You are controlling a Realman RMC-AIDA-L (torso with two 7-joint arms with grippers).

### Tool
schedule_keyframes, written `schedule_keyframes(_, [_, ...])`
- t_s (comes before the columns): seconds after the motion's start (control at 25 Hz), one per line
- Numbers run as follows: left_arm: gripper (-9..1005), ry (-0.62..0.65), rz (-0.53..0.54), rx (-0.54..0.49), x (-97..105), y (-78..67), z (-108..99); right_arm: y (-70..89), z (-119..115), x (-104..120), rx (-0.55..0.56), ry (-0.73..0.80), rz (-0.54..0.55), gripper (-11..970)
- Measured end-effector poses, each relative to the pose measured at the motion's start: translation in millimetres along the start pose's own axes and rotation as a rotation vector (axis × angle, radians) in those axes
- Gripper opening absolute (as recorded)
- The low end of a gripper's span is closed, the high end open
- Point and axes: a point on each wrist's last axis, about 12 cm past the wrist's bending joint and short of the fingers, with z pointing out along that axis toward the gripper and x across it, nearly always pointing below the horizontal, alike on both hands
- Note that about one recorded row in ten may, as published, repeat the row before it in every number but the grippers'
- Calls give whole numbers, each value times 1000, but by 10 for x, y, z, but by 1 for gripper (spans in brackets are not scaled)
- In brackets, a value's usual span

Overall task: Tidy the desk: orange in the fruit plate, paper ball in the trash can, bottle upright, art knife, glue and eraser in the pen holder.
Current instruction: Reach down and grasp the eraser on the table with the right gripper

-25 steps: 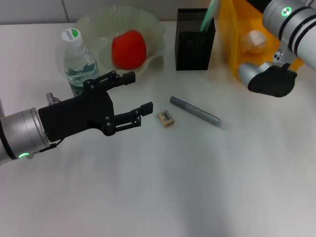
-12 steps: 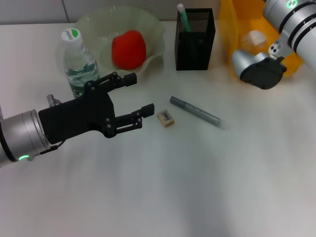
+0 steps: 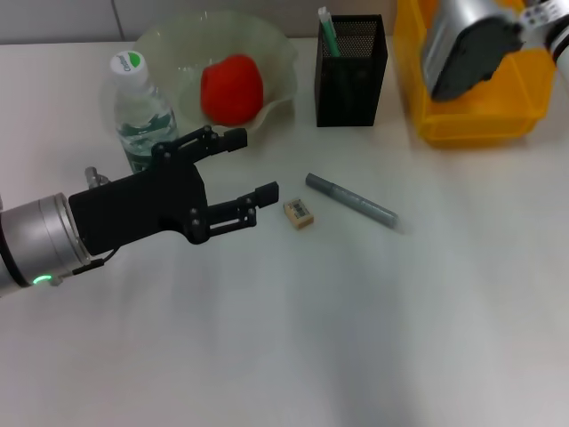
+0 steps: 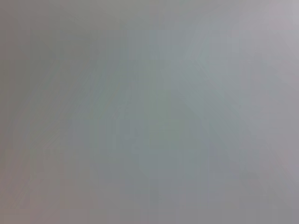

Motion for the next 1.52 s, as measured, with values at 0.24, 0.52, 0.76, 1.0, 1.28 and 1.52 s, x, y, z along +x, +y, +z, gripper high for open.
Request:
schedule_keyframes(0.24, [797, -26, -6, -1, -59, 31, 14, 4, 16, 19, -27, 46, 536, 563])
schedule_keyframes(0.52, [797, -30, 0, 17, -86, 40, 32, -38, 51, 9, -102, 34, 1011, 563])
schedule_keyframes(0.76, [797, -28, -1, 18, -79, 36, 39, -171, 43, 2, -222, 49, 1328, 564])
schedule_keyframes(1.0, [797, -34, -28, 26, -88, 26, 35, -457, 12, -18, -337, 94, 1545, 564])
schedule_keyframes(1.28, [797, -64, -37, 57, -133, -5, 3, -866, -129, 109, -672, 32, 1784, 563])
schedule_keyframes(1.52, [797, -69, -39, 76, -142, -26, -8, -1006, -213, 275, -917, -29, 1812, 560])
